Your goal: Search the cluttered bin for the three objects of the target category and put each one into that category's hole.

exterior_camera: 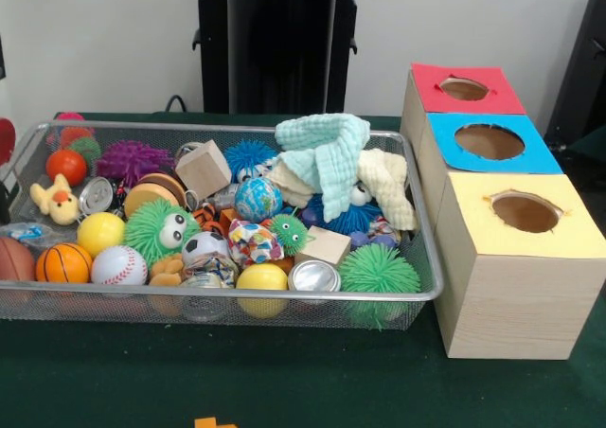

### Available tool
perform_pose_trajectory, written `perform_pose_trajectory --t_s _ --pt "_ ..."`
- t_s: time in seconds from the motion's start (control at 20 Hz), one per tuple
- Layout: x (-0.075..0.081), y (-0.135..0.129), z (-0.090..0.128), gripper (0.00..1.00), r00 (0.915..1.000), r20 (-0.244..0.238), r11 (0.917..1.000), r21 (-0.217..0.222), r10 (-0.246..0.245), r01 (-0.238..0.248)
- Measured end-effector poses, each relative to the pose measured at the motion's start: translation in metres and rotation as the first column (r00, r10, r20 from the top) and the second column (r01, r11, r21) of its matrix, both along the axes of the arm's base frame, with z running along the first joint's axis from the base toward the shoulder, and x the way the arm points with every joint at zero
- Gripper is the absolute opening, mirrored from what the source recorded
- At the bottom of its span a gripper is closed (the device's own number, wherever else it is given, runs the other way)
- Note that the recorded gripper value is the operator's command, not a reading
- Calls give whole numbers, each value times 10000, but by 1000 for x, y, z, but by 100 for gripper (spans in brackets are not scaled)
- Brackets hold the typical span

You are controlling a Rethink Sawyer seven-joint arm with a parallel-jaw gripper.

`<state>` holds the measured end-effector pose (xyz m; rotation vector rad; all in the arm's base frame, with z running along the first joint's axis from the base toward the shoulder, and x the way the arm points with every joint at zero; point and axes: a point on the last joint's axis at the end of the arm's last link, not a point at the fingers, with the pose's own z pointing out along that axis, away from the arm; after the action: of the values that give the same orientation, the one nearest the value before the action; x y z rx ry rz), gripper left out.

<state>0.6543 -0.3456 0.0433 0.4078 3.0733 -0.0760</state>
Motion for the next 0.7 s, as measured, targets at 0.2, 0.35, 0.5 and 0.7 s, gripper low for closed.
perform_pose_trajectory --t_s 0.2,0.35,0.5,0.7 --pt "-12 0 -4 100 10000 -58 10000 83 -11 12" --pt "-21 1 -9 100 10000 -65 9999 163 -20 21" --pt "-35 1 -16 100 10000 -86 9997 245 -19 21" --pt "-48 1 -24 100 9999 -106 9997 256 45 -43"
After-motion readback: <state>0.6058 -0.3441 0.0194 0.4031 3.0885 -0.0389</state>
